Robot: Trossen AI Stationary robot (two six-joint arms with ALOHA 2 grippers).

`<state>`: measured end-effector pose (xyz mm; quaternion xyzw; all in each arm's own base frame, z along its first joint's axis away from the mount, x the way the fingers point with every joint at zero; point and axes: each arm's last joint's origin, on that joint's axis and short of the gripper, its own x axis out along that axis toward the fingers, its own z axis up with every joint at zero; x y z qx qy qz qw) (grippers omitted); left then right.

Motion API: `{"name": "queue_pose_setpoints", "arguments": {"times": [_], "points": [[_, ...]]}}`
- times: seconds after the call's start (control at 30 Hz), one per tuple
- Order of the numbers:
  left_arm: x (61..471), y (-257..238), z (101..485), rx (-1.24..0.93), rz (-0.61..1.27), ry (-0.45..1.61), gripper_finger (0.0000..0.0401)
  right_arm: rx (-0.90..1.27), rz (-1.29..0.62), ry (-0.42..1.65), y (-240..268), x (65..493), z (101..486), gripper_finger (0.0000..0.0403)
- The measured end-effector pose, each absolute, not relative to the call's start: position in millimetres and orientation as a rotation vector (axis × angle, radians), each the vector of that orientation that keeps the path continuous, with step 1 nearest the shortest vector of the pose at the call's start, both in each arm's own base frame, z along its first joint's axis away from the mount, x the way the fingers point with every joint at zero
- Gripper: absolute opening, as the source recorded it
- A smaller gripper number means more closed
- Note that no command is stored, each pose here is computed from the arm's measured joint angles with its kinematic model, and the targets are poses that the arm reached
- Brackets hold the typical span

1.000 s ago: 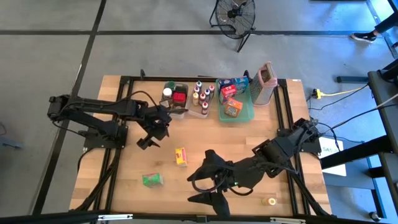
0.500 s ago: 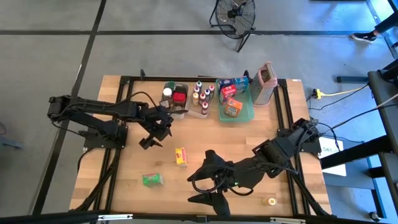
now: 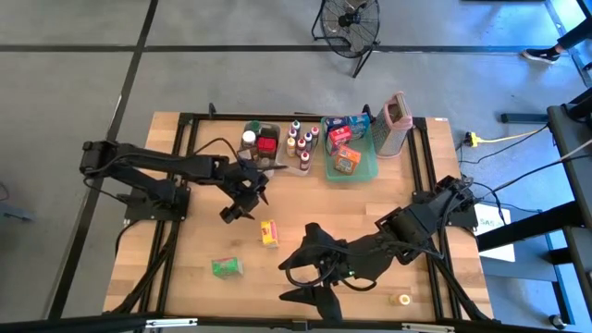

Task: Pick & Place Kitchen Items
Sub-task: Put the yellow cereal box into the green bin

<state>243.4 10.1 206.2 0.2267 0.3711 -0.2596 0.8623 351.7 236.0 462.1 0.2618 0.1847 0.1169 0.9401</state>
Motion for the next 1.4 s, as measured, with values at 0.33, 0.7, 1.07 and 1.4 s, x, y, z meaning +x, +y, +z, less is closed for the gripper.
{"name": "queue_pose_setpoints", "arguments": {"times": [0.33, 0.7, 1.07, 1.4], "points": [[261.2, 8.3, 186.9, 0.384, -0.631, 0.746, 0.0297, 0.532, 0.239, 0.381, 236.0, 351.5, 461.8, 0.0305], [270.3, 7.9, 191.3, 0.426, -0.645, 0.628, 0.0297, 0.528, 0.235, 0.383, 234.7, 352.2, 461.4, 0.0305], [269.1, 5.0, 191.5, 0.382, -0.708, 0.607, 0.0297, 0.524, 0.230, 0.384, 233.1, 353.1, 461.3, 0.0305], [269.2, -7.6, 190.8, 0.370, -0.739, 0.616, 0.0297, 0.491, 0.231, 0.385, 232.9, 352.9, 460.6, 0.0305]]}}
